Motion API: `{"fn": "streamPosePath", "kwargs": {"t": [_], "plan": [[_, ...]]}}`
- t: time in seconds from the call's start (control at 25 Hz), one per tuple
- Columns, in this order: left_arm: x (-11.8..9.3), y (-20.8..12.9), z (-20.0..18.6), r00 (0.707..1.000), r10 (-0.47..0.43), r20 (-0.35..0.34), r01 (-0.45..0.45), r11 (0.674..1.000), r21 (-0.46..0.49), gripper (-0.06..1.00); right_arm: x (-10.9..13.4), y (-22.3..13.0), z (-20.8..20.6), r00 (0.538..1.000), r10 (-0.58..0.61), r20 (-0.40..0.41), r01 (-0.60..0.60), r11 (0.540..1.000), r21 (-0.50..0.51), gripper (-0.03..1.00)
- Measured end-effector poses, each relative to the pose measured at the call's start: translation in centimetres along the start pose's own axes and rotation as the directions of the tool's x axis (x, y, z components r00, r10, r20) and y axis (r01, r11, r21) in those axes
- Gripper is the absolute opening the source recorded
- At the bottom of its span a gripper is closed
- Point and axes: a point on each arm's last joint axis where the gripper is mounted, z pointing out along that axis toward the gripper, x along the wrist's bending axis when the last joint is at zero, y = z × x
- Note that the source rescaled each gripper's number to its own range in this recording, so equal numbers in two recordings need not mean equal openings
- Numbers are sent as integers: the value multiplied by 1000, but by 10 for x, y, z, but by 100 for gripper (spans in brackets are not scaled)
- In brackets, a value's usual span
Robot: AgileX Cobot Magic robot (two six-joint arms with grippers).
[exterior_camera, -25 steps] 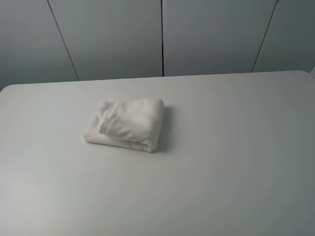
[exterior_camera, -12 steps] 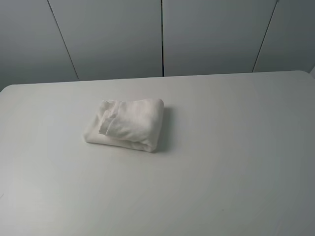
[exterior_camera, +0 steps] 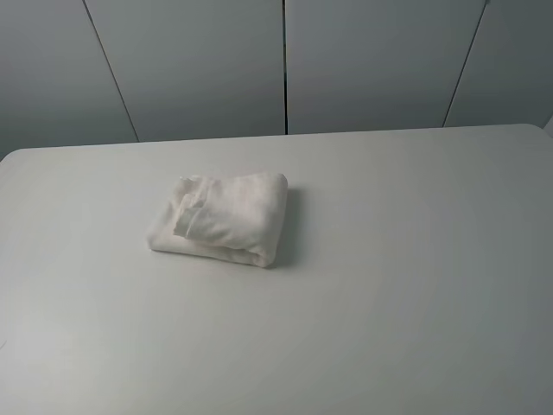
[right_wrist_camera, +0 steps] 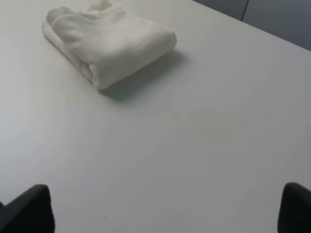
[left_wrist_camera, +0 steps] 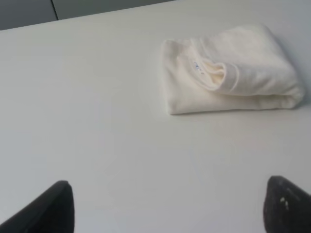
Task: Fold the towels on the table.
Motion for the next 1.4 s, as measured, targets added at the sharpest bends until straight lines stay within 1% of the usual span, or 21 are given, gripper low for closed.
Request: {"fn": "streamPosePath", "kwargs": {"t": [0.24,0.36,0.4,0.52,0.64,0.76,0.88,1.0,1.08,1.4], "plan": [[0,1,0,1000,20,-2,-20,1000,-8,100,0,0,-1,1000,6,0,-6,1000,-4,100],[1,1,0,1000,16,-6,-16,1000,-8,100,0,0,-1,1000,26,4,-26,1000,-4,100],[1,1,0,1000,9,-11,-9,1000,-8,100,0,0,0,999,41,17,-41,999,-3,100],[2,1,0,999,-7,-32,7,1000,-8,100,-1,0,0,993,85,84,-85,996,-2,100],[2,1,0,997,-31,-77,31,999,-10,100,-1,0,0,972,149,181,-150,989,-7,100],[2,1,1,988,-68,-141,66,998,-15,100,-1,-1,-1,933,213,289,-214,976,-26,100],[1,1,1,970,-110,-218,107,994,-23,100,1,-4,-6,879,278,387,-265,960,-87,100],[0,1,1,950,-142,-277,139,990,-32,100,1,-4,-7,834,322,448,-305,946,-111,100],[0,1,1,945,-148,-291,144,989,-34,100,1,-4,-7,829,325,455,-308,945,-114,100],[0,1,1,944,-151,-293,147,989,-35,100,1,-5,-7,826,333,454,-314,942,-119,100]]}}
